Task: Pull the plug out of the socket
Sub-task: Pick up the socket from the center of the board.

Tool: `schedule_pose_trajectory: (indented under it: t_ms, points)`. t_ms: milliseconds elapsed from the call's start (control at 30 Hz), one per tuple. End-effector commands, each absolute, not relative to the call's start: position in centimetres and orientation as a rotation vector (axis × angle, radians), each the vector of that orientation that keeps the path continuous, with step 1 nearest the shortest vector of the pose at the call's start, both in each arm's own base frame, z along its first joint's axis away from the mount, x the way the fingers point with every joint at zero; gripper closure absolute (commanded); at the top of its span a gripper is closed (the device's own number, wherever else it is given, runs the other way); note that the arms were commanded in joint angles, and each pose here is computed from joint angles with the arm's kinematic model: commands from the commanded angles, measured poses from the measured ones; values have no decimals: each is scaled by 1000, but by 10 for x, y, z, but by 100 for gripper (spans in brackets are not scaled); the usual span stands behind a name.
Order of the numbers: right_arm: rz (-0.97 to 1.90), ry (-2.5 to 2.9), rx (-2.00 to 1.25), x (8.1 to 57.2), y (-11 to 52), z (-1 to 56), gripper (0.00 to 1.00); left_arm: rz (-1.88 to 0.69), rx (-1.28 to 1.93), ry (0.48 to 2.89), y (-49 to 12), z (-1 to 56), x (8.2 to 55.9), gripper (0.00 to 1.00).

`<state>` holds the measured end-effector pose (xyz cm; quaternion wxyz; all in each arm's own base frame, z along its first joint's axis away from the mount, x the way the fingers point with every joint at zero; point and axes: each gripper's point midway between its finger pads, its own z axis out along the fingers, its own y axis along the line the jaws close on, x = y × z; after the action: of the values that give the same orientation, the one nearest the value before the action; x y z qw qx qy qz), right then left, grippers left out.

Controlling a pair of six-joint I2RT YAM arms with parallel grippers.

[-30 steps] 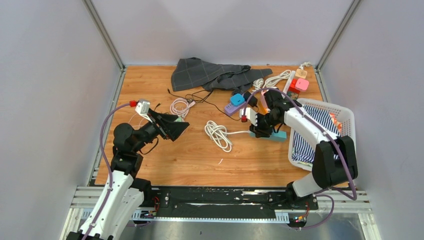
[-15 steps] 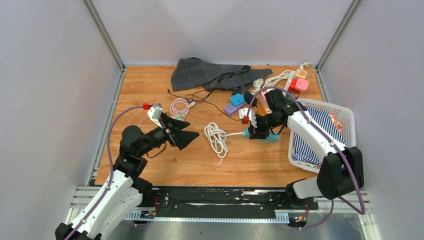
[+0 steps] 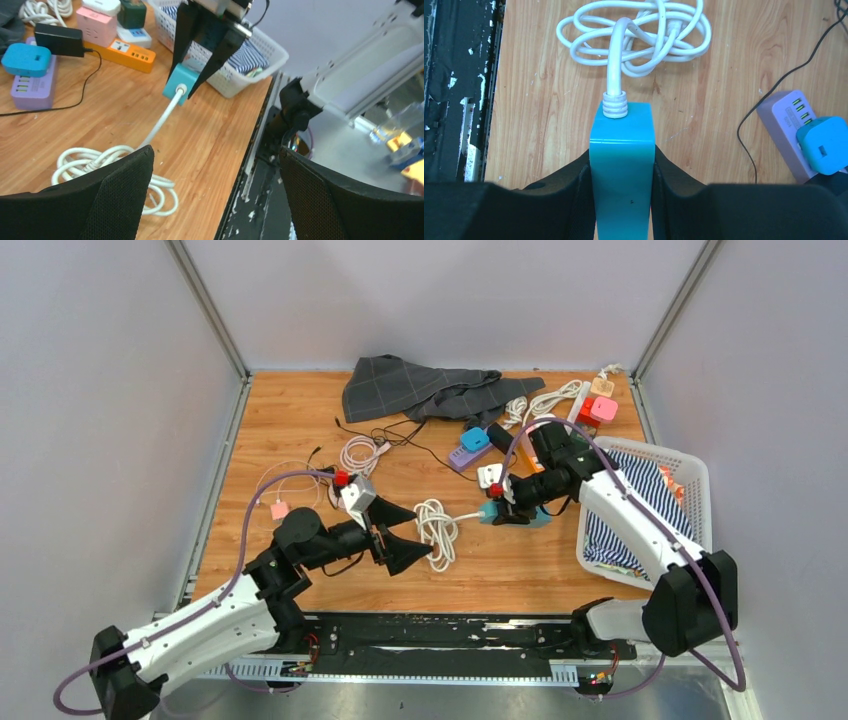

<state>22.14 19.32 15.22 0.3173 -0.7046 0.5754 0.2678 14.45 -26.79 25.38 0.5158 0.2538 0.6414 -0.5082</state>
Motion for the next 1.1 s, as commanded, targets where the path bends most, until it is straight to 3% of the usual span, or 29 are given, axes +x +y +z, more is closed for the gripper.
schedule_pose_trajectory:
  t_ms: [0, 400, 733, 900, 967, 1033, 1067]
  points:
    - [790, 1366, -1859, 198, 205, 172, 100, -1060, 797, 1405, -281, 260, 148, 5]
    - [820, 1246, -1843, 182, 209, 186, 100, -1046, 943, 1518, -325, 233, 166, 9]
    - [828, 1223, -1840, 179, 210, 189, 100, -1101, 1045, 1630, -358, 197, 160, 30]
    - [830, 1221, -1843, 179, 210, 187, 100, -1109, 1080, 1665, -363, 181, 159, 56]
    - [830, 1223, -1842, 179, 210, 187, 100, -1121, 1092, 1668, -364, 180, 157, 73]
    - [830, 1226, -1843, 179, 210, 187, 100, -1126, 1093, 1659, -364, 182, 156, 99]
    - [830, 1225, -1843, 179, 210, 186, 100, -1126, 1088, 1651, -363, 186, 156, 100]
